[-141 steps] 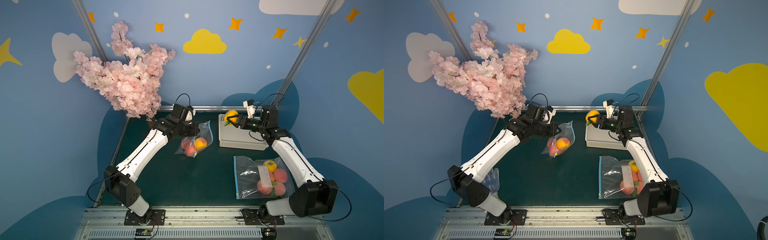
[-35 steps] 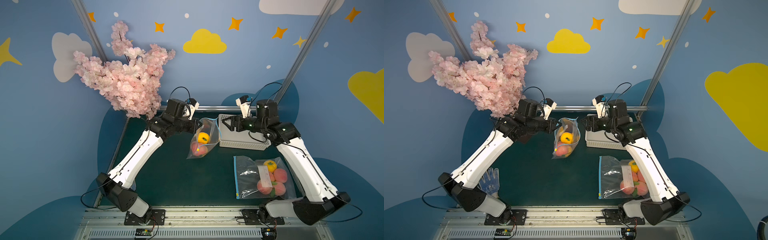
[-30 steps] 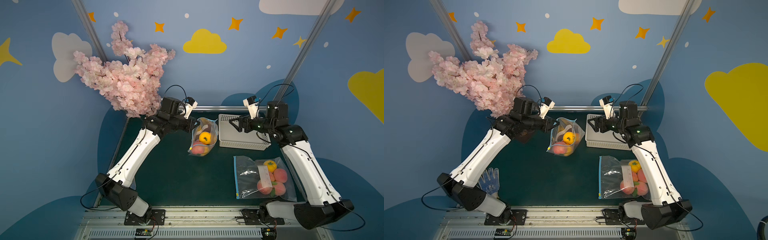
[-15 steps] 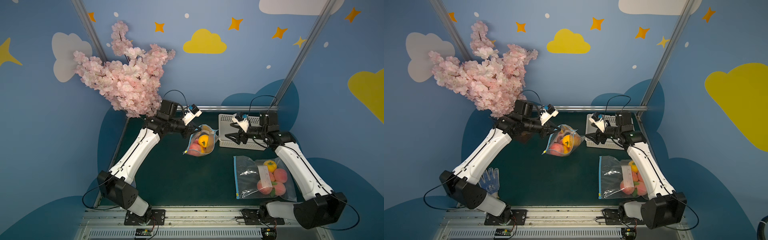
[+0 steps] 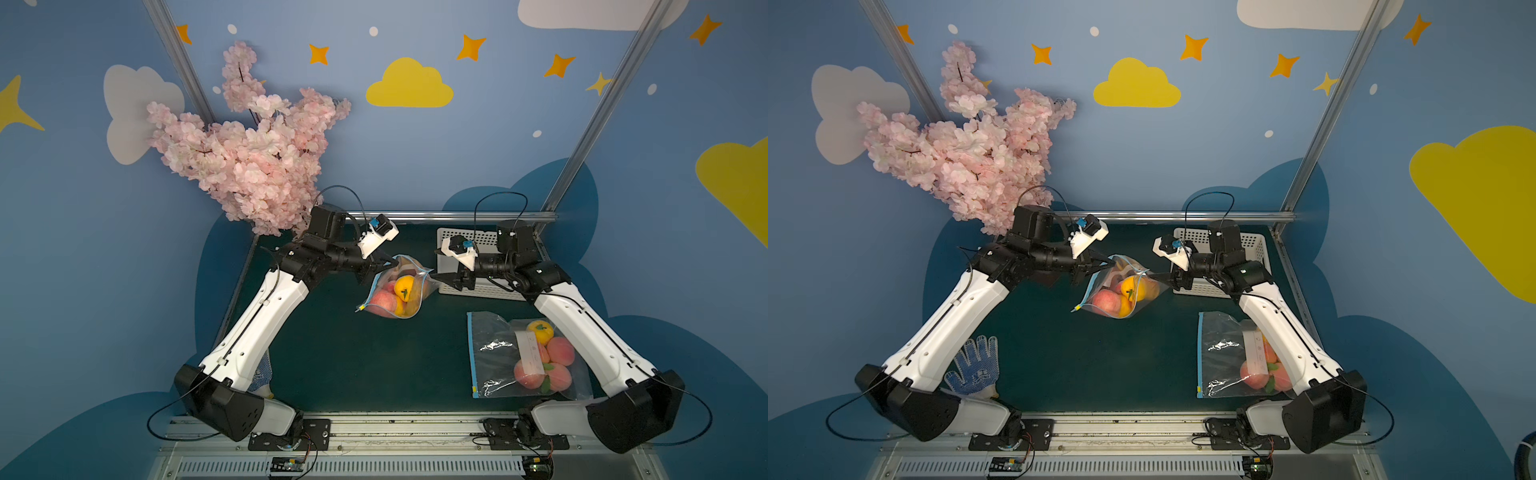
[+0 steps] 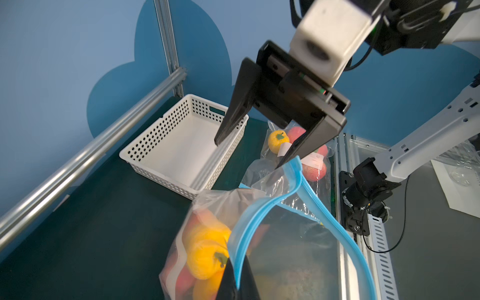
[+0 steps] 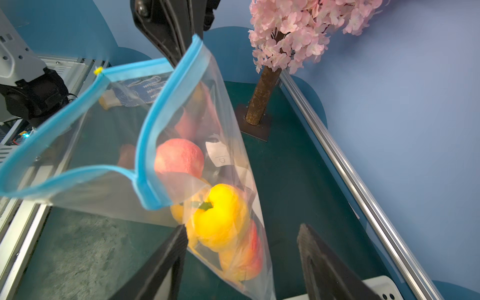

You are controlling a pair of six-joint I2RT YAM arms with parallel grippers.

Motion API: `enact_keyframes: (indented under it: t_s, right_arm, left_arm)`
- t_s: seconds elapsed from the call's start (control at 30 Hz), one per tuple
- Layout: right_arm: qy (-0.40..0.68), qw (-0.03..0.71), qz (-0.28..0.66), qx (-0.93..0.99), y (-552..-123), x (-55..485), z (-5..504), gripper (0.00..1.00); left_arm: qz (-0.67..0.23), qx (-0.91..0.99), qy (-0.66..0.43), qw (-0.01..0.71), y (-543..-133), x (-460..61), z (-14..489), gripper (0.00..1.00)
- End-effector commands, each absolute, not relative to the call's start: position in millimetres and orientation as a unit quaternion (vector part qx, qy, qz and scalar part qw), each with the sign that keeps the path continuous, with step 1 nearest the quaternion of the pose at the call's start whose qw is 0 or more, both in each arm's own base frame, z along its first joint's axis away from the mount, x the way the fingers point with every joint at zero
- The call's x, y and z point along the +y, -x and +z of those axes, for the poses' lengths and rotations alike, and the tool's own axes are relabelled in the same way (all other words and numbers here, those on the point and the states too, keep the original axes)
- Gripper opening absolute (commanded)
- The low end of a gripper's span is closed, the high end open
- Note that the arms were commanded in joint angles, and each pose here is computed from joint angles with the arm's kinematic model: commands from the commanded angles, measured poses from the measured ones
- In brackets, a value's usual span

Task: Place the peach in a zip-top bag and seal the zipper
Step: Adjust the zipper food storage bag at the center of the board.

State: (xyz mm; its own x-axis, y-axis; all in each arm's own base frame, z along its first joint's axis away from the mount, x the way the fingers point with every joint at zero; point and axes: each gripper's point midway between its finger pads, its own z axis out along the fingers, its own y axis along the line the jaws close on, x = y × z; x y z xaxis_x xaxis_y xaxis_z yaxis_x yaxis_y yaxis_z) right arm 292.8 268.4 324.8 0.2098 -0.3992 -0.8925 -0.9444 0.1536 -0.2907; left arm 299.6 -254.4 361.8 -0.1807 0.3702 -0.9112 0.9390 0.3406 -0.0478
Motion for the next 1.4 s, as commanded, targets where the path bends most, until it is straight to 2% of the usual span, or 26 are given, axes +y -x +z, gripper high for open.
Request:
enact_keyframes:
  t_s: [0.0,0.2,0.4,0.7,0.93,1.1,1.23,1.27,1.33,1.37]
  right_arm:
    - [0.600,0.529,0.272,0.535,-289.5,277.7,347.1,0.69]
    - [0.607,0.526,0.310,0.509,-269.4,284.7,353.0,0.67]
    - [0.612,0.487,0.337,0.524,-250.1,279.9,326.5,0.66]
    - [0.606,0.454,0.312,0.574,-251.0,269.4,283.8,0.61]
    - [0.609,0.456,0.326,0.562,-245.1,276.8,288.0,0.59]
    - [0.610,0.460,0.344,0.546,-246.7,287.9,295.2,0.46]
    - [0.611,0.448,0.342,0.557,-251.5,289.4,287.2,0.19]
    - [0.610,0.449,0.337,0.559,-253.2,289.2,286.3,0.11]
    - [0.600,0.454,0.328,0.571,-259.2,287.9,286.5,0.05]
    - [0.591,0.461,0.321,0.580,-264.4,286.9,287.3,0.03]
  left_arm:
    - [-0.325,0.684,-0.467,0.457,-301.3,-251.2,374.8,0.03]
    - [-0.350,0.689,-0.462,0.435,-302.9,-257.6,356.7,0.03]
    - [-0.366,0.698,-0.459,0.409,-303.1,-260.8,330.8,0.03]
    - [-0.398,0.710,-0.446,0.371,-310.2,-270.9,302.3,0.03]
    - [-0.411,0.711,-0.442,0.360,-313.5,-276.9,300.1,0.03]
    - [-0.417,0.706,-0.446,0.358,-310.7,-279.9,302.0,0.03]
    - [-0.416,0.705,-0.443,0.365,-310.7,-279.3,307.5,0.04]
    - [-0.413,0.707,-0.440,0.368,-311.6,-277.9,309.3,0.11]
    - [-0.401,0.721,-0.421,0.378,-318.1,-273.7,310.8,0.42]
    - [-0.391,0.730,-0.407,0.387,-323.7,-270.5,312.2,0.51]
